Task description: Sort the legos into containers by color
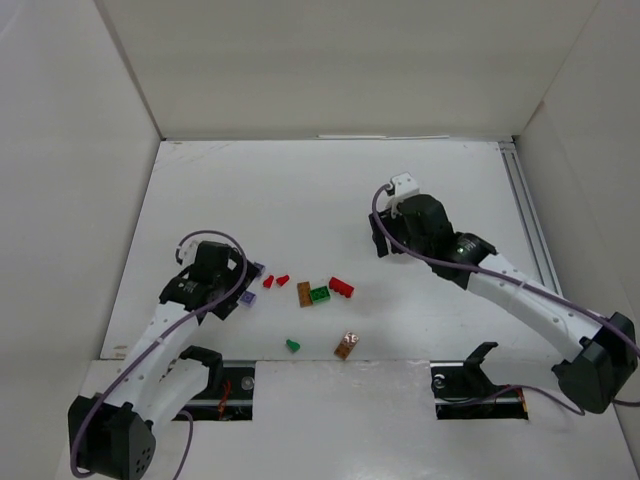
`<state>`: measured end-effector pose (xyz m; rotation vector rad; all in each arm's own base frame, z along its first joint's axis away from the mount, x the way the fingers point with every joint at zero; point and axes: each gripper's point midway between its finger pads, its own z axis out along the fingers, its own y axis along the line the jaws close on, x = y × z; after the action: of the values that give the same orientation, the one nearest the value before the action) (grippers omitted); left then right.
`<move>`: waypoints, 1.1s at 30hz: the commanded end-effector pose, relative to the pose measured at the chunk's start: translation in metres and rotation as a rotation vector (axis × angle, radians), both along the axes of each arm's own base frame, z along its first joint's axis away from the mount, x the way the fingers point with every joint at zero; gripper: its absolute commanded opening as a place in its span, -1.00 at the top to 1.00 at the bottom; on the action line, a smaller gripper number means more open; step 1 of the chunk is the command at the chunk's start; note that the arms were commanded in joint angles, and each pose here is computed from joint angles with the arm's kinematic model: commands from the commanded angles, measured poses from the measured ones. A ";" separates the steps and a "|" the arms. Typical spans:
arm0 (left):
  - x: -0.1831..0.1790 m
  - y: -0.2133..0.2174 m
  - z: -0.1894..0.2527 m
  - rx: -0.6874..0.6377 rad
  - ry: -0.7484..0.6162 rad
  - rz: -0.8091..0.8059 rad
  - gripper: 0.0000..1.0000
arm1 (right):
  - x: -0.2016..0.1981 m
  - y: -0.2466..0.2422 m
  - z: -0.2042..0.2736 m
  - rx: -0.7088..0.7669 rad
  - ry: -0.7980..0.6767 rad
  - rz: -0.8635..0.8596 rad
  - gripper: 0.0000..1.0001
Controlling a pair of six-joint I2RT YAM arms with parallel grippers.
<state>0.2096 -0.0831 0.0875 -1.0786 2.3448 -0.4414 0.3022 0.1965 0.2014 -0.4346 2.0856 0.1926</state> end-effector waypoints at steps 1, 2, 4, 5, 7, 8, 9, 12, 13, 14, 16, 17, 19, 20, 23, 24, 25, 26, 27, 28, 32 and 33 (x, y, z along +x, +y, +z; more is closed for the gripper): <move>-0.015 0.019 -0.018 0.021 0.089 0.171 -0.96 | -0.001 0.014 0.021 0.090 -0.060 0.056 -0.59; -0.018 0.020 -0.024 0.028 0.109 0.171 -0.93 | -0.003 0.010 0.014 0.069 -0.042 0.047 -0.59; -0.024 0.021 -0.034 0.030 0.158 0.199 -0.86 | -0.012 0.001 0.009 0.069 -0.016 0.025 -0.59; -0.022 0.021 -0.035 0.030 0.158 0.199 -0.86 | -0.015 -0.001 0.004 0.060 -0.006 0.024 -0.59; -0.024 0.019 -0.040 0.022 0.178 0.203 -0.82 | -0.021 -0.008 -0.002 0.037 0.015 0.016 -0.59; -0.023 0.019 -0.042 0.024 0.182 0.203 -0.79 | -0.024 -0.011 -0.001 0.036 0.016 0.016 -0.59; -0.026 0.017 -0.047 0.018 0.201 0.197 -0.76 | -0.028 -0.015 -0.003 0.029 0.032 0.001 -0.59; -0.028 0.017 -0.050 0.012 0.210 0.213 -0.63 | -0.034 -0.023 -0.009 0.018 0.045 -0.014 -0.59; -0.026 0.017 -0.049 0.009 0.201 0.213 -0.59 | -0.037 -0.027 -0.010 0.024 0.042 -0.029 -0.59; -0.026 0.017 -0.049 0.009 0.201 0.213 -0.54 | -0.038 -0.030 -0.011 0.022 0.038 -0.036 -0.59; -0.025 0.018 -0.049 0.016 0.198 0.217 -0.39 | -0.041 -0.031 -0.011 0.045 0.040 -0.049 -0.59; -0.026 0.018 -0.052 0.016 0.198 0.217 -0.35 | -0.042 -0.034 -0.010 0.045 0.032 -0.057 -0.59; -0.023 0.019 -0.054 0.015 0.183 0.231 -0.28 | -0.044 -0.036 -0.011 0.057 0.032 -0.062 -0.59; -0.024 0.022 -0.059 0.024 0.195 0.244 -0.28 | -0.044 -0.038 -0.007 0.061 0.018 -0.071 -0.59; -0.025 0.023 -0.065 0.038 0.218 0.257 -0.24 | -0.049 -0.042 -0.012 0.046 0.034 -0.072 -0.59; -0.024 0.025 -0.068 0.056 0.233 0.262 -0.24 | -0.050 -0.045 -0.012 0.039 0.033 -0.081 -0.59; -0.024 0.027 -0.070 0.070 0.241 0.267 -0.22 | -0.051 -0.046 -0.009 0.047 0.024 -0.080 -0.59; -0.023 0.027 -0.069 0.071 0.242 0.267 -0.22 | -0.050 -0.047 -0.008 0.043 0.021 -0.088 -0.59; -0.023 0.029 -0.071 0.080 0.248 0.283 -0.19 | -0.051 -0.048 -0.004 0.054 0.010 -0.088 -0.59; -0.023 0.029 -0.071 0.080 0.248 0.283 -0.19 | -0.052 -0.051 -0.004 0.053 0.002 -0.096 -0.61; -0.017 0.030 -0.068 0.075 0.212 0.288 -0.08 | -0.053 -0.054 -0.003 0.049 -0.002 -0.104 -0.61; -0.018 0.030 -0.070 0.075 0.212 0.288 -0.08 | -0.053 -0.054 -0.003 0.049 -0.002 -0.104 -0.61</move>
<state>0.1927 -0.0623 0.0225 -1.4412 2.3448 -0.1839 0.2487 0.1469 0.1959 -0.3276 2.1021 0.1957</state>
